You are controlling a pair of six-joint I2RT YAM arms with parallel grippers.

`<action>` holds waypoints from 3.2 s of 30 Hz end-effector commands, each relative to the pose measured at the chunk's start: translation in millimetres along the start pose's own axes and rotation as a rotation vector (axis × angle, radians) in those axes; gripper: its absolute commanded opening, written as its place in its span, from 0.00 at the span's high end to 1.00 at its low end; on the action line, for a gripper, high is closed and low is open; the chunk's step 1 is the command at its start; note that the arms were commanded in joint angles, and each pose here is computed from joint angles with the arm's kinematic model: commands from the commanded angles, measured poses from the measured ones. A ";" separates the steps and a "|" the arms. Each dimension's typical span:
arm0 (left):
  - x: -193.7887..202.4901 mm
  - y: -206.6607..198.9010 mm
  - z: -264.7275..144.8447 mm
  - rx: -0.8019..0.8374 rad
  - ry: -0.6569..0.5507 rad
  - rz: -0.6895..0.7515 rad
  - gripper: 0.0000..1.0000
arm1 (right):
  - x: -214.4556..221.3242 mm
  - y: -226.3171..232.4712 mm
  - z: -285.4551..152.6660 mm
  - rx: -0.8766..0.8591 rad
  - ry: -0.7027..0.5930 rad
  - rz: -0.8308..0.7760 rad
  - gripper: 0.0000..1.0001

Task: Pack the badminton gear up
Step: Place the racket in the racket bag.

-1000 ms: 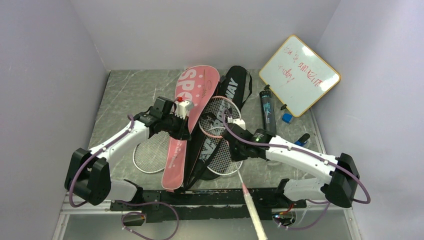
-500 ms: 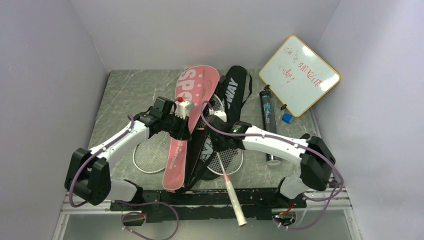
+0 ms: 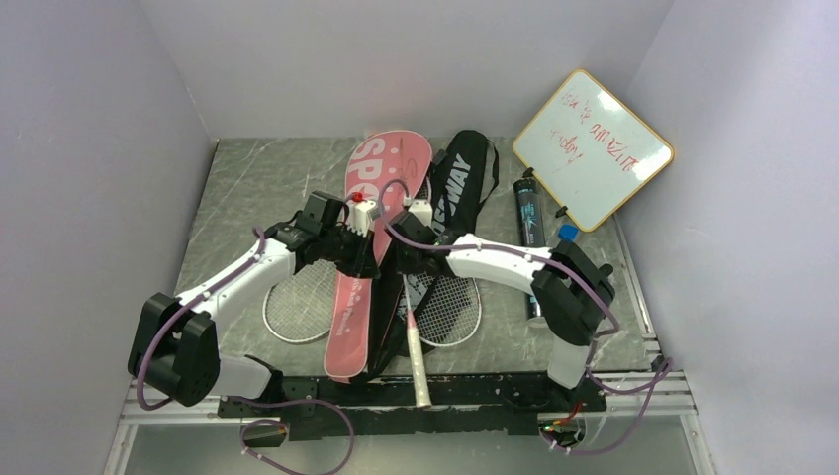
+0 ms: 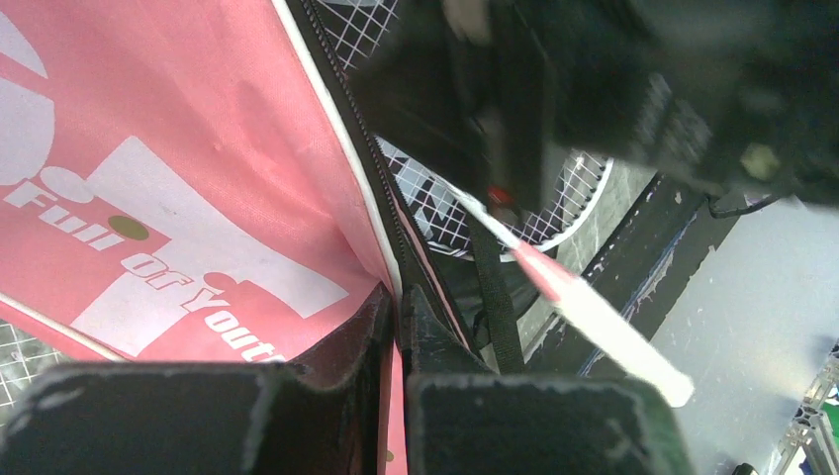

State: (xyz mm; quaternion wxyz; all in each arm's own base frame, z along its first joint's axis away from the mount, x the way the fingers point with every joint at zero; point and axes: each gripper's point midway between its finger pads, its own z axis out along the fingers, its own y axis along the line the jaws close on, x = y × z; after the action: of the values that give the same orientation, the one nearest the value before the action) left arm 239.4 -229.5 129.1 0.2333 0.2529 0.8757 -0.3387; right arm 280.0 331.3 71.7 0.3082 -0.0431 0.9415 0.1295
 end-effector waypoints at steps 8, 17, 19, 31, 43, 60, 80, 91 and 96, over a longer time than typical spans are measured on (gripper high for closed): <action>-2.9 -8.0 2.7 0.066 -0.010 0.047 0.92 | -108.5 38.7 23.8 -0.341 -0.227 0.286 0.93; -1.8 -7.1 4.0 0.065 -0.001 0.040 0.92 | -68.1 16.4 -14.2 -0.375 -0.172 0.232 0.49; -1.6 -7.7 3.9 0.068 0.000 0.039 0.92 | -54.9 7.2 -26.2 -0.368 -0.147 0.212 0.49; -1.8 -8.4 3.0 0.067 -0.001 0.038 0.92 | 80.4 17.4 -91.9 -0.502 0.110 0.040 0.53; -0.4 -7.5 4.0 0.067 0.004 0.034 0.92 | 146.4 60.6 -110.9 -0.696 0.236 0.074 0.48; 3.4 -6.4 7.9 0.075 0.019 0.023 0.92 | 130.0 99.6 -104.8 -0.779 0.201 0.185 0.80; -22.7 -104.1 -28.6 0.607 -0.158 -0.182 0.92 | 107.5 103.7 -85.5 -0.794 0.042 0.237 0.89; -15.8 -70.4 -14.9 0.376 -0.118 -0.139 0.90 | 100.9 82.7 -103.3 -0.802 -0.020 0.236 0.50; -9.0 -29.9 -15.5 0.113 -0.030 -0.004 0.89 | 80.6 43.4 -108.3 -0.635 -0.128 0.245 0.43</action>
State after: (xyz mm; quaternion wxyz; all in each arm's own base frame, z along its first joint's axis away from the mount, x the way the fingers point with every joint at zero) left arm 218.6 -264.6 172.7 0.2152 0.1914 0.8200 -0.4947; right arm 117.1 370.4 99.0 0.2375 -0.0493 0.8328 0.4975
